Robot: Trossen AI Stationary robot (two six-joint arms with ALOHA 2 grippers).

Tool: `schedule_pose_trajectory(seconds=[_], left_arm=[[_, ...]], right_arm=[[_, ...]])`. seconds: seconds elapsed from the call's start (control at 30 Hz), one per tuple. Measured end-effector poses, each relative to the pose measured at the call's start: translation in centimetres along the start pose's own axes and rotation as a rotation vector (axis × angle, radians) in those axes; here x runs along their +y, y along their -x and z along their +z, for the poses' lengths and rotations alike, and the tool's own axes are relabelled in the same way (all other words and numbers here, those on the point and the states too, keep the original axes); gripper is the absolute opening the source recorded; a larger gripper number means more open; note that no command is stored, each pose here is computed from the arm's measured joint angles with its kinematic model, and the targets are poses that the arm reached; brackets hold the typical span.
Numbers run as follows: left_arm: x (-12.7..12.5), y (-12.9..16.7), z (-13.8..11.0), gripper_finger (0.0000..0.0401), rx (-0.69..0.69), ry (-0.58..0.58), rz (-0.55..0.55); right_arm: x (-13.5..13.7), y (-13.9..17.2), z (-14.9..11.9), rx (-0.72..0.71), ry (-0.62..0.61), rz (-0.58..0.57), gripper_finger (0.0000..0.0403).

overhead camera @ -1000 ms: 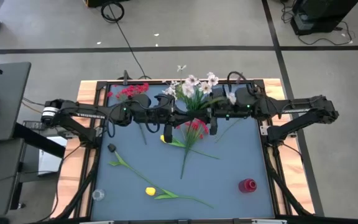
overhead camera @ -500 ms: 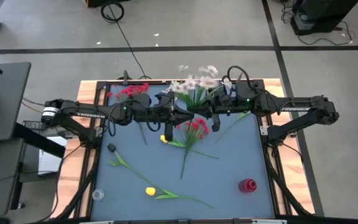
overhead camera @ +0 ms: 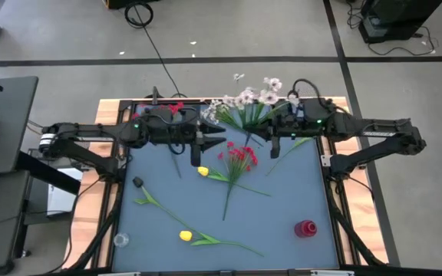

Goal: Sort flowers into vase by color
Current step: Put the bottom white flowers into the red vase

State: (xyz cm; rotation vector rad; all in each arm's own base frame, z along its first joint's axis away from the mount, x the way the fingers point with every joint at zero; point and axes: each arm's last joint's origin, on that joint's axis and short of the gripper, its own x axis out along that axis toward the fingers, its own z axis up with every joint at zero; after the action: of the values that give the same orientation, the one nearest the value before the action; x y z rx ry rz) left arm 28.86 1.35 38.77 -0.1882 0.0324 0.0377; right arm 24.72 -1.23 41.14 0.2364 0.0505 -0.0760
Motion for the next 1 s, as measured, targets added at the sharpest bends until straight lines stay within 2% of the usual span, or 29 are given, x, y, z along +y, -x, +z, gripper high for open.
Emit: schedule_pose_trajectory(seconds=[0.27, 0.67, 1.0], left_arm=[[-0.1, 3.5, 1.7, 0.0167, 0.002, -0.051, 0.02], [-0.2, 3.5, 1.5, 0.0167, 0.019, -0.052, 0.022], [-0.2, 3.5, 1.5, 0.0167, 0.016, -0.049, 0.018]], right_arm=[[0.2, 3.6, 0.8, 0.008, 0.032, -0.056, 0.0011], [0.6, 5.8, 0.6, 0.046, 0.006, -0.106, 0.0011], [2.0, 7.0, -0.1, 0.126, 0.094, -0.001, 0.0011]])
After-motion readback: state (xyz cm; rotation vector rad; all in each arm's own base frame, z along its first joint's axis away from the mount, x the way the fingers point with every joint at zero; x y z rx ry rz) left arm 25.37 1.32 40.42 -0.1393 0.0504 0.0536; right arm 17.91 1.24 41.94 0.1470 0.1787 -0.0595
